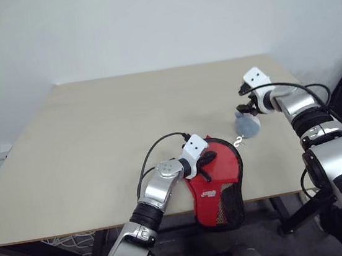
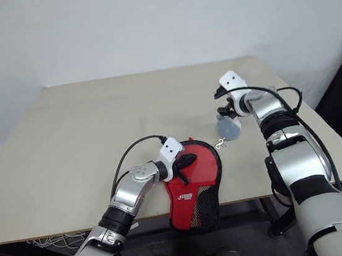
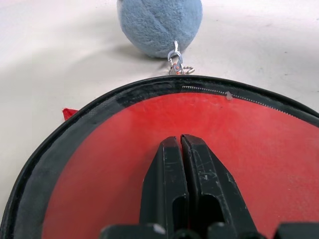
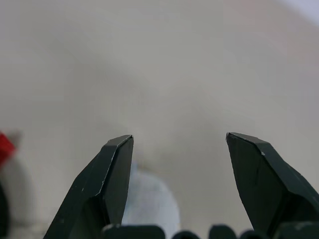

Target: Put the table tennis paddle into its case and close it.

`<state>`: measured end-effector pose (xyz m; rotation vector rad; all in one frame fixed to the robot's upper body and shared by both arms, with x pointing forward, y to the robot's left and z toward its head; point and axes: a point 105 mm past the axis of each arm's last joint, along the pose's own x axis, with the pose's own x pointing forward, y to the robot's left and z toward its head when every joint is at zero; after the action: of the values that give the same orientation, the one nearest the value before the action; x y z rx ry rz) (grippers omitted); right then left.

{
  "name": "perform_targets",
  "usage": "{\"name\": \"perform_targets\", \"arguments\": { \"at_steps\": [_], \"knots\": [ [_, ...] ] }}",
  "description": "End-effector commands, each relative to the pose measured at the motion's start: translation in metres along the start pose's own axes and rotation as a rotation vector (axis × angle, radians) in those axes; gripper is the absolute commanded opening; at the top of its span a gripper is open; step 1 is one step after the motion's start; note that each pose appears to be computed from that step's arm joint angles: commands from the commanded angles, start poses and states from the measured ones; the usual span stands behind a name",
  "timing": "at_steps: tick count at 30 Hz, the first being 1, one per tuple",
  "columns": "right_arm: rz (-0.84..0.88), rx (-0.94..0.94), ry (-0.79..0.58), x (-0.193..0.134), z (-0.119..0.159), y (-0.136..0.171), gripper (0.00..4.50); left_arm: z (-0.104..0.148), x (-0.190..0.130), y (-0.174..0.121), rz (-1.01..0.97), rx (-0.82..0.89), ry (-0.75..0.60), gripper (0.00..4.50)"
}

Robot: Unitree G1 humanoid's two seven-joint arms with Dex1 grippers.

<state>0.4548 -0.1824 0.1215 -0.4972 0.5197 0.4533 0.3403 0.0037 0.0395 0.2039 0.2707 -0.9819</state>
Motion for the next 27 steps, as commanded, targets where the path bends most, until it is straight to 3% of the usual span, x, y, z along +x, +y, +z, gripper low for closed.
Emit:
{"name": "perform_targets", "arguments": {
  "at_steps": [1,8,19,27],
  "knots": [
    [-0.06,-0.038,-0.044,-0.002,0.011,-0.01,3.22,-0.023,-0.004,-0.001,0.017,-0.025,0.079,0.0],
    [-0.017,0.008,0.012,-0.004,-0.008,-0.01,3.22,-0.026,-0.007,-0.001,0.031,-0.03,0.086,0.0],
    [0.254,0.079,0.103,-0.021,-0.033,0.01,3.22,-0.024,-0.003,-0.005,0.011,-0.024,0.085,0.0],
    [0.291,0.115,0.16,-0.028,-0.052,0.018,3.22,-0.024,-0.001,-0.003,0.011,-0.022,0.084,0.0]
  ]
}}
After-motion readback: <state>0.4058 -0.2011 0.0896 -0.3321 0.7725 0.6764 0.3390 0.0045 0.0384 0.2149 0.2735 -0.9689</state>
